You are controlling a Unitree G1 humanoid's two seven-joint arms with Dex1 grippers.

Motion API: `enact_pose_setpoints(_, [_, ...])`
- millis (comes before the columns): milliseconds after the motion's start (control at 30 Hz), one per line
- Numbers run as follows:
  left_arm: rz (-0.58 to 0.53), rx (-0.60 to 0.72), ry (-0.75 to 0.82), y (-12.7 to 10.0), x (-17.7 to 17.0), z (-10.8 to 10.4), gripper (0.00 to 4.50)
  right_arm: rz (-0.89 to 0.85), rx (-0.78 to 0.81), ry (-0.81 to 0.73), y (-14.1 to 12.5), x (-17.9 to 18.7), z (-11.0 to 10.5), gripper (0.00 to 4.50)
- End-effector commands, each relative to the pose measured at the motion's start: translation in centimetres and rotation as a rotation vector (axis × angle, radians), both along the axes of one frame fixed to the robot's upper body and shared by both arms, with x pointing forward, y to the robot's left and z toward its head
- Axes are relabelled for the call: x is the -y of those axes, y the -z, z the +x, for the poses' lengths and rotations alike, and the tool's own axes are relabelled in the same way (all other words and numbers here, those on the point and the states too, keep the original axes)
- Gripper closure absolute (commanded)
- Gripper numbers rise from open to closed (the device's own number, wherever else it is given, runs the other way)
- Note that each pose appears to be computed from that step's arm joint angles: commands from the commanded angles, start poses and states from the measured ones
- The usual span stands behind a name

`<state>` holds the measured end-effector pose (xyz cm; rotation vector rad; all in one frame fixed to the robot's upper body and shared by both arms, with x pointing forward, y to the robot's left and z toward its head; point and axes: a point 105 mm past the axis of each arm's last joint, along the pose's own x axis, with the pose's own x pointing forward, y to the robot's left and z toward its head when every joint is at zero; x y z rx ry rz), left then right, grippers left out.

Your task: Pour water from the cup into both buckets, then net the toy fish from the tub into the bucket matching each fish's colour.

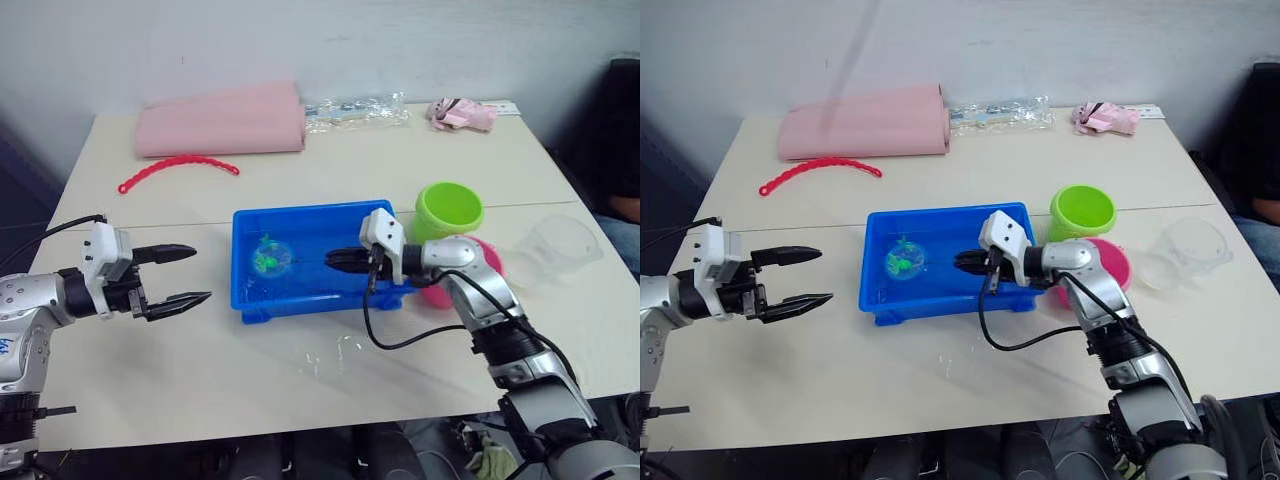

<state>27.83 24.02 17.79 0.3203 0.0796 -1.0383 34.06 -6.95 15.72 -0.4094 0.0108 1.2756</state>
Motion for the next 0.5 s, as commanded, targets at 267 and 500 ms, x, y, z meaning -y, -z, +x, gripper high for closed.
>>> enact_pose_setpoints(267, [-0.155, 0.046, 0.097, -1.9, 3.3, 1.6, 0.04, 0.063, 0.083, 0.08, -3.4, 6.3, -2.6, 4.5])
enact_pose_setpoints(500, [-0.245, 0.046, 0.194, -2.9, 7.0, 2.6, 0.04, 0.137, 0.139, 0.208, -6.4, 11.0, -4.8, 4.5])
